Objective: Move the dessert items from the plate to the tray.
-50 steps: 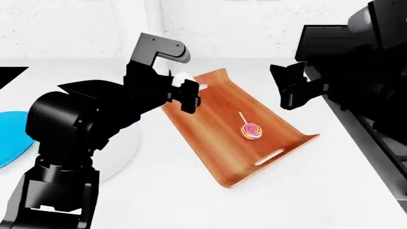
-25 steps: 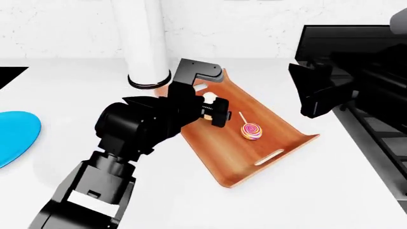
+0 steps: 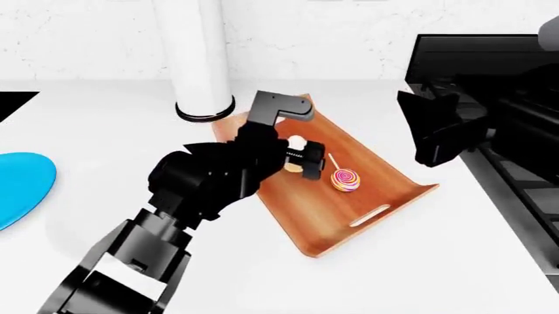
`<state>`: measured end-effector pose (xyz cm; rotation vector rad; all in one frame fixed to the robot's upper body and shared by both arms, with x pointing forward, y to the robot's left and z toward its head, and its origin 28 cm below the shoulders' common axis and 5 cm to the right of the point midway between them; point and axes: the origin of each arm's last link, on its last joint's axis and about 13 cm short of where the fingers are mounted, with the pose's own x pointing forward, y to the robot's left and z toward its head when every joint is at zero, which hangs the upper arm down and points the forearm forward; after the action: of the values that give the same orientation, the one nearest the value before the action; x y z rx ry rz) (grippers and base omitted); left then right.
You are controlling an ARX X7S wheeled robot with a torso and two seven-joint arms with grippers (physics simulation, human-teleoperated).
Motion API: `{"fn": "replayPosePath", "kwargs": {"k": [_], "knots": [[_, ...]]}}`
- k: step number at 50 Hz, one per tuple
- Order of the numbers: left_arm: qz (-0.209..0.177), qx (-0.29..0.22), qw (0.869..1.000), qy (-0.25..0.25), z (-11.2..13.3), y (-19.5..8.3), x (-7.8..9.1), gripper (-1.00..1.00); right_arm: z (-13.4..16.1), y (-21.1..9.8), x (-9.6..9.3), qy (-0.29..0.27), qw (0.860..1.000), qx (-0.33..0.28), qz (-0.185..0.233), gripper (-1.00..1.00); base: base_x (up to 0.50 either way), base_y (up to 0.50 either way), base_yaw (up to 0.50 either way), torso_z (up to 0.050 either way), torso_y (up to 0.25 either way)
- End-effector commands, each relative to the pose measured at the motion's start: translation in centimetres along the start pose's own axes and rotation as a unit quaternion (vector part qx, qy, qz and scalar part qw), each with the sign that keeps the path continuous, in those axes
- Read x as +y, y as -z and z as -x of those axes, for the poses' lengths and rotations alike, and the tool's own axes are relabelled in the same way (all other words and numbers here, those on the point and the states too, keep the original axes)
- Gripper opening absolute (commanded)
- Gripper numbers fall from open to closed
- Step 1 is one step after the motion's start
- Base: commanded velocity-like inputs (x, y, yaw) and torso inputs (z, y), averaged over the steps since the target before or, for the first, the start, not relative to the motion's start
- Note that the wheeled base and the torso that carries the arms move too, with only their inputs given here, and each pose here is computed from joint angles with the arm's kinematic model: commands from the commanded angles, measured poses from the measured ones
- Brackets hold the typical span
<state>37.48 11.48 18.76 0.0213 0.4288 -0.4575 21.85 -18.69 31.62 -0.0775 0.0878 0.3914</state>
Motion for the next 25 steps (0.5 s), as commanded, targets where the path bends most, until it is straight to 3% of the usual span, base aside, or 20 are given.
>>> {"fn": "replayPosePath", "kwargs": {"k": [1,12,20,25], "knots": [[-0.010,-0.045,0.999,-0.013,0.7,-1.1,-0.2,1.00,0.0,0.0,0.0,-0.006,1.000,0.003,0.001,1.00,0.00,0.00,0.00,0.000,0.000],[-0.029,-0.165,0.986,-0.019,5.0,-4.6,-1.3,1.00,0.0,0.0,0.0,-0.015,1.000,0.002,0.006,1.00,0.00,0.00,0.00,0.000,0.000],[0.011,-0.213,0.977,0.005,9.7,-7.7,-1.2,1.00,-0.1,0.0,-0.1,0.007,0.999,-0.034,0.034,1.00,0.00,0.00,0.00,0.000,0.000],[0.034,-0.256,0.966,0.004,14.3,-6.5,0.1,1.00,-0.3,0.0,-0.2,0.025,0.994,-0.091,0.058,1.00,0.00,0.00,0.00,0.000,0.000]]}}
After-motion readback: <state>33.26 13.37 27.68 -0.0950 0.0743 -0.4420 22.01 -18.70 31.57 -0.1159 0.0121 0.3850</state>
